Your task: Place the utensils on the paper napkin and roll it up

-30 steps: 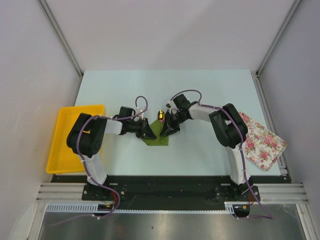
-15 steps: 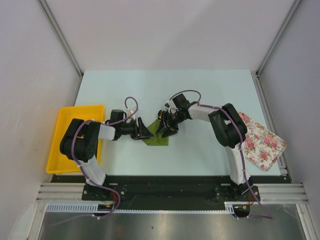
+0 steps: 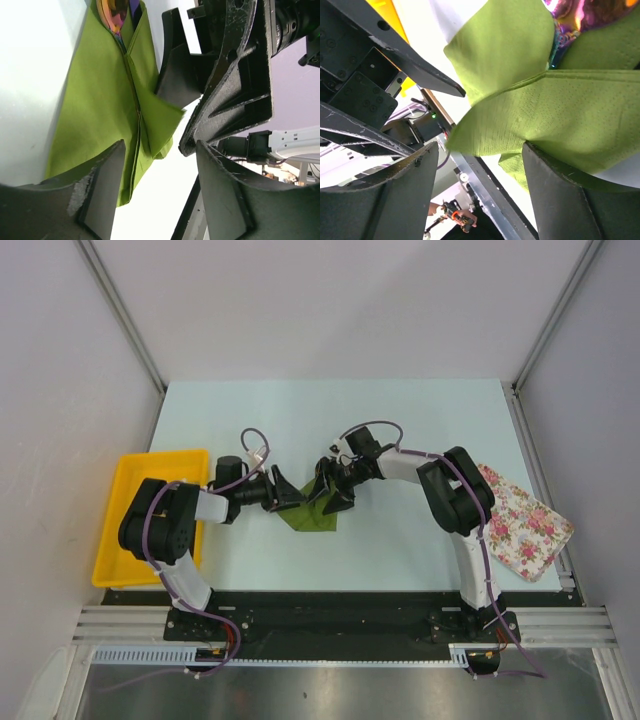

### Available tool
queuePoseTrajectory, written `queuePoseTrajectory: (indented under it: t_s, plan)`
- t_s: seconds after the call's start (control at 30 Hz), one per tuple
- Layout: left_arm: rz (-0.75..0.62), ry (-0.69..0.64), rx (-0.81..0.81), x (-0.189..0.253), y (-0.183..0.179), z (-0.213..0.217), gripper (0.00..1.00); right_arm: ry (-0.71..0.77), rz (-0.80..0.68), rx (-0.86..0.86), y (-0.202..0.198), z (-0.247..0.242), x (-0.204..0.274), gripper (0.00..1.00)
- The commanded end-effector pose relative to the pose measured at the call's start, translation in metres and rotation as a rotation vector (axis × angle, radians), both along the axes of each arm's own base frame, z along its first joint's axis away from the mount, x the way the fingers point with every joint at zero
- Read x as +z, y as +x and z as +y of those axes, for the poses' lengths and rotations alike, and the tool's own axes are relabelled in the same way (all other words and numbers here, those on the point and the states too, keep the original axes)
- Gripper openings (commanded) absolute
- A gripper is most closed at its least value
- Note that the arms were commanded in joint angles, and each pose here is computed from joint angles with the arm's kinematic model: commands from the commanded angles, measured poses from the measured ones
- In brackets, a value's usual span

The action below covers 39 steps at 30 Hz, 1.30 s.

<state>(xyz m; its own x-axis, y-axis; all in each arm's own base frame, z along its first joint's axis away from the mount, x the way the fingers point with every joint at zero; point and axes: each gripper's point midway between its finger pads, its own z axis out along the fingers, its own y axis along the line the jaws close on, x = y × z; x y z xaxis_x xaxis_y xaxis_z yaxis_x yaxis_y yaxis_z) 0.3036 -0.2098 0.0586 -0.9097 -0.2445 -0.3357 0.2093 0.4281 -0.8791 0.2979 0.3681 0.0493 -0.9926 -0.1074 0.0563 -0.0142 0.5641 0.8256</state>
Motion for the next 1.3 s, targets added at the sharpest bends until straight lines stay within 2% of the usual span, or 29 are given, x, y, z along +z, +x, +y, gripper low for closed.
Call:
queuePoseTrajectory:
  t_s: [0.0,0.1,0.2,0.33,0.43,0.47,0.6,0.73,0.97,1.27]
  plan:
    - [-0.077,-0.019,0.016,0.019,0.01,0.001,0.66,0.032,0.006,-0.02,0.005,0.005,-0.005,0.73]
    - [-0.066,-0.011,0.029,0.015,0.009,0.002,0.66,0.059,0.025,-0.02,0.005,0.008,-0.003,0.73]
    - [-0.071,-0.025,0.05,0.02,0.013,0.003,0.66,0.058,0.033,-0.022,0.005,0.007,-0.005,0.68]
    - [-0.101,-0.041,0.052,0.032,0.016,0.002,0.6,0.038,0.028,-0.027,0.006,0.004,-0.011,0.65]
    - [-0.122,-0.042,0.049,0.039,0.017,0.002,0.5,0.029,0.033,-0.031,0.007,0.002,-0.015,0.62]
    - [-0.117,-0.044,0.04,0.04,0.016,0.0,0.43,0.024,0.033,-0.03,0.006,0.002,-0.017,0.62]
    - [-0.069,-0.043,0.009,0.035,0.015,-0.009,0.29,0.017,0.035,-0.035,0.007,-0.001,-0.021,0.62]
    - [0.014,0.027,-0.04,0.006,0.005,-0.019,0.22,0.021,0.036,-0.036,0.007,0.0,-0.022,0.62]
    - [0.1,0.091,-0.022,-0.024,0.012,-0.02,0.14,0.023,0.02,-0.036,0.011,0.0,-0.022,0.61]
    - [0.212,0.309,-0.001,-0.075,0.007,0.003,0.0,0.028,-0.116,-0.031,0.03,0.005,0.024,0.6]
